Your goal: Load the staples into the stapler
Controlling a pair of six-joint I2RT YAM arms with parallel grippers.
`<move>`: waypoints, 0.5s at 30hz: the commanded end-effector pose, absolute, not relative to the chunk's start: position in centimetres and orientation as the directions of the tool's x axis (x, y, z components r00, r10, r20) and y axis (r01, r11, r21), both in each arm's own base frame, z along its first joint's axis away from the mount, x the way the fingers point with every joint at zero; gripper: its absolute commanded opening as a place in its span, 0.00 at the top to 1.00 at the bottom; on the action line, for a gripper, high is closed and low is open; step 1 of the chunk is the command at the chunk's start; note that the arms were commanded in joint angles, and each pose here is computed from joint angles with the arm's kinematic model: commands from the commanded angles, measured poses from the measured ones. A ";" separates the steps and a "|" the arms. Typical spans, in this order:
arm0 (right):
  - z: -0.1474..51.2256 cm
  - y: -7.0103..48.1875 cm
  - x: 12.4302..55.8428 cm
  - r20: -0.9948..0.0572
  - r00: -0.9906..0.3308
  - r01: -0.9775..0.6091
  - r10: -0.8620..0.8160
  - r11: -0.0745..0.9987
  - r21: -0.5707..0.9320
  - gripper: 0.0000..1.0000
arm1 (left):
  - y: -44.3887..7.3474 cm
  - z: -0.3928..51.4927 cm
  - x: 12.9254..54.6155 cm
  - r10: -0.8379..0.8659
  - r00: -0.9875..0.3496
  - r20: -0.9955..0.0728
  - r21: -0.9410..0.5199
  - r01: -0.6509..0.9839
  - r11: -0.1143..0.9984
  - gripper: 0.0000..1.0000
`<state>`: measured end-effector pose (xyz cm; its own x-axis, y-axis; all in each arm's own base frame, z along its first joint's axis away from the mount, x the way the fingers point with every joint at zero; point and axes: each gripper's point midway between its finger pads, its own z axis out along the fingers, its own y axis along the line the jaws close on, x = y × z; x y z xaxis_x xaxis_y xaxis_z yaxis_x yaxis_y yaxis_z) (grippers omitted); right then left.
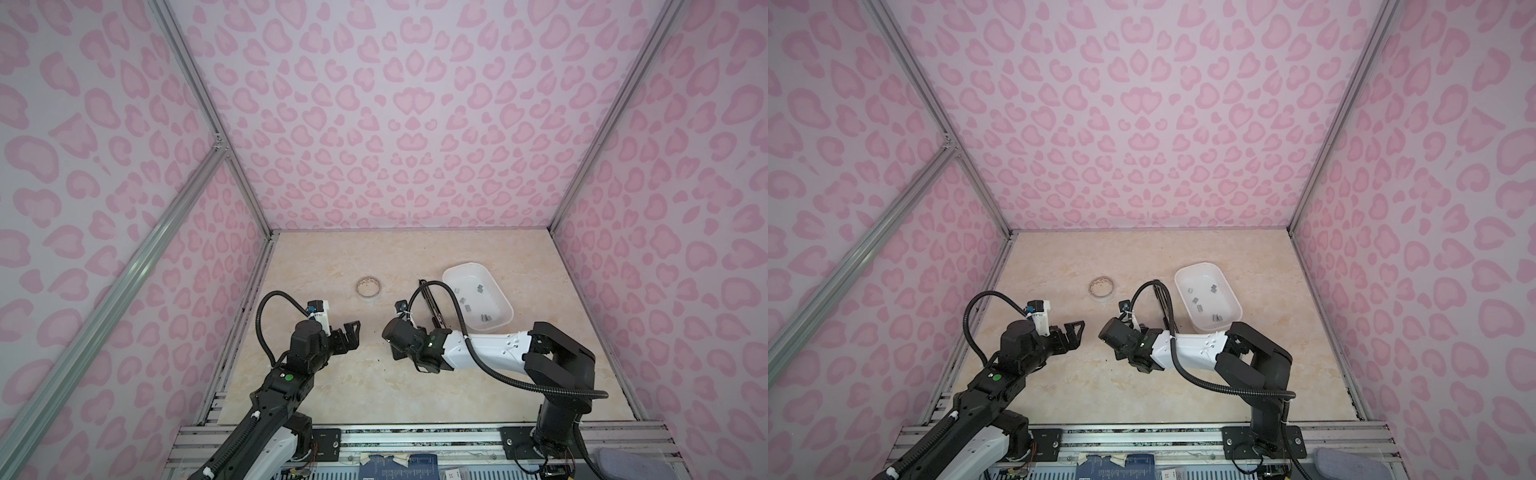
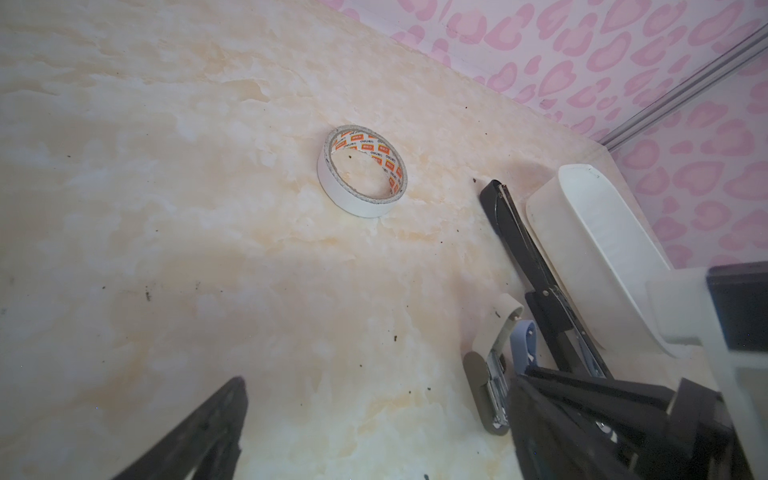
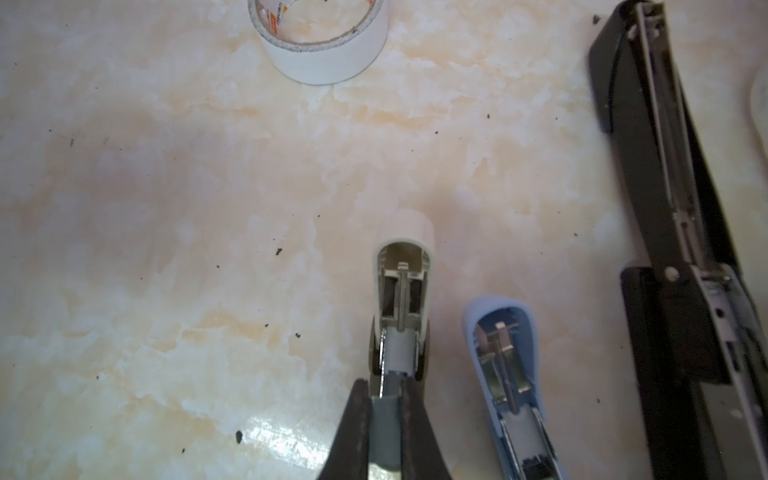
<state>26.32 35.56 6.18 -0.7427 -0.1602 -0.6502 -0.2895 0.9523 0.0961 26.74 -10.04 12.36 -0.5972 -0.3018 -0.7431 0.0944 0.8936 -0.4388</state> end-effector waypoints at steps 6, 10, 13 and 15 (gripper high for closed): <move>5.4 35.0 26.4 -0.640 -0.750 -0.268 -0.169 0.961 0.061 0.98 | -10.4 13.7 27.2 -0.317 -0.565 -0.762 -0.456 0.120 0.882 0.02; 4.7 35.3 26.3 -0.628 -0.759 -0.270 -0.173 0.961 0.062 0.99 | -10.4 13.6 27.2 -0.317 -0.567 -0.760 -0.456 0.119 0.882 0.02; 4.4 35.4 26.3 -0.622 -0.763 -0.273 -0.175 0.960 0.065 0.99 | -10.4 13.6 27.2 -0.316 -0.568 -0.760 -0.456 0.118 0.882 0.02; 4.3 35.5 26.3 -0.620 -0.765 -0.272 -0.176 0.960 0.063 0.99 | -10.4 13.6 27.2 -0.316 -0.567 -0.760 -0.456 0.119 0.882 0.02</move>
